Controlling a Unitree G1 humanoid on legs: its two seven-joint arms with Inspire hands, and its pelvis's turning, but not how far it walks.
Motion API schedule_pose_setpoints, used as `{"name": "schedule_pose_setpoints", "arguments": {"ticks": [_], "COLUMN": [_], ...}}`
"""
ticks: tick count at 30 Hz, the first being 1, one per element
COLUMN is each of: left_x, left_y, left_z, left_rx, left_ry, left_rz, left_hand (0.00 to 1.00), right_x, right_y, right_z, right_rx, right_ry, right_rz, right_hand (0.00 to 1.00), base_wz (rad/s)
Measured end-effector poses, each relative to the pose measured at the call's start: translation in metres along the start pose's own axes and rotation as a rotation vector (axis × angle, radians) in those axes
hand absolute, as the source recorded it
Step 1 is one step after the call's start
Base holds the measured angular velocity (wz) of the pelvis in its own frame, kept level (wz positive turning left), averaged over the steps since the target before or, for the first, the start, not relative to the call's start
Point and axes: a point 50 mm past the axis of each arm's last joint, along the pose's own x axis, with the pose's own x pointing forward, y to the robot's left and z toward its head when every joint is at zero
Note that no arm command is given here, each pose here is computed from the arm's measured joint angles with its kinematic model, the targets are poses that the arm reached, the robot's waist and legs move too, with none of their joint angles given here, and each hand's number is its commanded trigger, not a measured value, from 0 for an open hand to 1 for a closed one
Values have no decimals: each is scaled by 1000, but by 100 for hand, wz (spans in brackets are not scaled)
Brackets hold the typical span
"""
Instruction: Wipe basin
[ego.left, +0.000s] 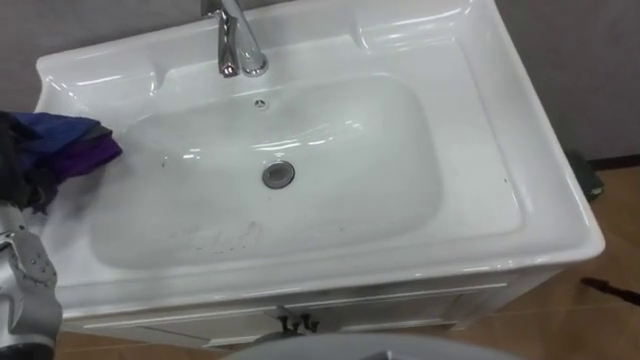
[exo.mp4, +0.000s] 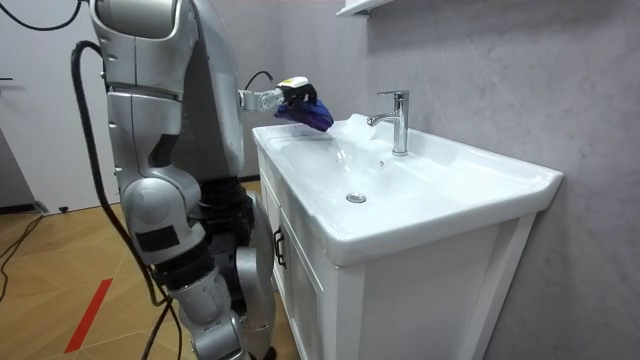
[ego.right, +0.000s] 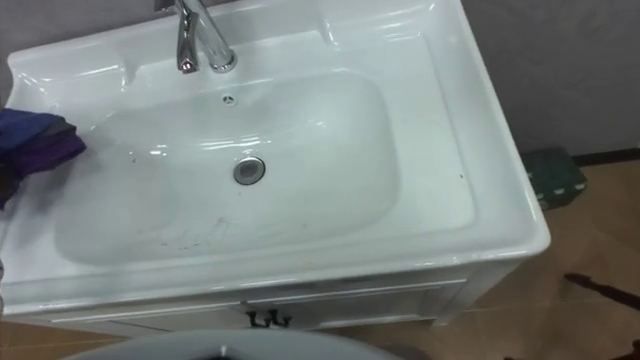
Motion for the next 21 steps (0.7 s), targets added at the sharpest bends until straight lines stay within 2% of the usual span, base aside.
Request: {"name": "schedule_pose_setpoints", "arguments": {"ticks": [5, 10, 21], "left_x": [-4, -10, -18], "left_y": [4, -5, -17], "left_z": [17, 38, 60], "left_rx": [20, 2, 20], "left_ry": [-72, -143, -243], "left_rz": [-12, -84, -168], "left_hand": [100, 100, 100], "right_x": [0, 0, 1], "right_y": [1, 3, 13], "right_z": [-2, 4, 5], "right_rx": [2, -28, -69], "right_ry": [5, -12, -13], "right_rz": [5, 14, 44], "right_hand": [0, 0, 0], "base_wz": [12, 6, 0]}}
